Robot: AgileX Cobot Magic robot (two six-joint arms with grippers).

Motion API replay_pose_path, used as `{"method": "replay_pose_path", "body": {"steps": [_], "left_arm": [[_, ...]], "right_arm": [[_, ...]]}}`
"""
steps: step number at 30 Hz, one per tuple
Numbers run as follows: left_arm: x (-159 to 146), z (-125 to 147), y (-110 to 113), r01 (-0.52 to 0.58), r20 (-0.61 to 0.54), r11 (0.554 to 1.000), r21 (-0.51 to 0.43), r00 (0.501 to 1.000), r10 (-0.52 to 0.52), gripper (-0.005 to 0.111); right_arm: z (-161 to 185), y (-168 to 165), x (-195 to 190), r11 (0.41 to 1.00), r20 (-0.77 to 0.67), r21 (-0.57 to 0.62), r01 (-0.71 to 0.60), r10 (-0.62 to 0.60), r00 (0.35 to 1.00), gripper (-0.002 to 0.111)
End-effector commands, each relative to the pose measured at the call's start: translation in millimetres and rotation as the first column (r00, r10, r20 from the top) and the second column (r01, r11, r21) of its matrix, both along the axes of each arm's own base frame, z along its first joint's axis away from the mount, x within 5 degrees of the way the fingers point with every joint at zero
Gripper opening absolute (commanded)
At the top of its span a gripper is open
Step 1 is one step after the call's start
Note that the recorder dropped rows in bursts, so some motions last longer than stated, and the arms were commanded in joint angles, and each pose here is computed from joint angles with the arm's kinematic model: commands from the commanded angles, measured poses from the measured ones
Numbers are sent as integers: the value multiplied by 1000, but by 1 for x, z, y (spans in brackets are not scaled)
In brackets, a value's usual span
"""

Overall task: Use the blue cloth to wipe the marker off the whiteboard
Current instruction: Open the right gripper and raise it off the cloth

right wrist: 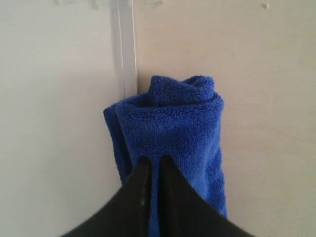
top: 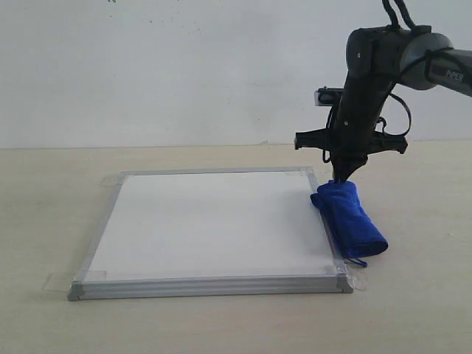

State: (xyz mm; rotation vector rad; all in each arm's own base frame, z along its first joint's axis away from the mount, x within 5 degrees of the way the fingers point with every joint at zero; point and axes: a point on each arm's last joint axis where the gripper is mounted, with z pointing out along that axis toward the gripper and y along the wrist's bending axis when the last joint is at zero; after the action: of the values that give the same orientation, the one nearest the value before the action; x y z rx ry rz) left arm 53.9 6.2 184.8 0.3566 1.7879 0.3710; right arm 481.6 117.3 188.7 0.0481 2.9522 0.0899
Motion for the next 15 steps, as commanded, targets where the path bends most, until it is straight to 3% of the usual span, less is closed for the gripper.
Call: {"method": "replay_pose_path", "body": {"steps": [1,4,8,10,15], "left_arm": [[0,-1,0,-1,2,1000,3,1000,1,4],[0,-1,0,-1,2,1000,3,1000,1,4],[0,-1,0,-1,2,1000,3,1000,1,4],[0,-1,0,-1,2,1000,3,1000,1,4],[0,-1,0,-1,2,1000,3,1000,1,4]], "right_arm": [[-20,1,-6,999,-66,-17,-44,43,997,0],[-53,-9,-17,990,-162,-119,-74,54,985,0],[-56,-9,-21,990,-183,-117,-74,52,982,0],[-37,-10,-22,991,-143,-110,-80,64,988,0],[52,-13,-35,990,43,-89,-107,111,993,0]]}}
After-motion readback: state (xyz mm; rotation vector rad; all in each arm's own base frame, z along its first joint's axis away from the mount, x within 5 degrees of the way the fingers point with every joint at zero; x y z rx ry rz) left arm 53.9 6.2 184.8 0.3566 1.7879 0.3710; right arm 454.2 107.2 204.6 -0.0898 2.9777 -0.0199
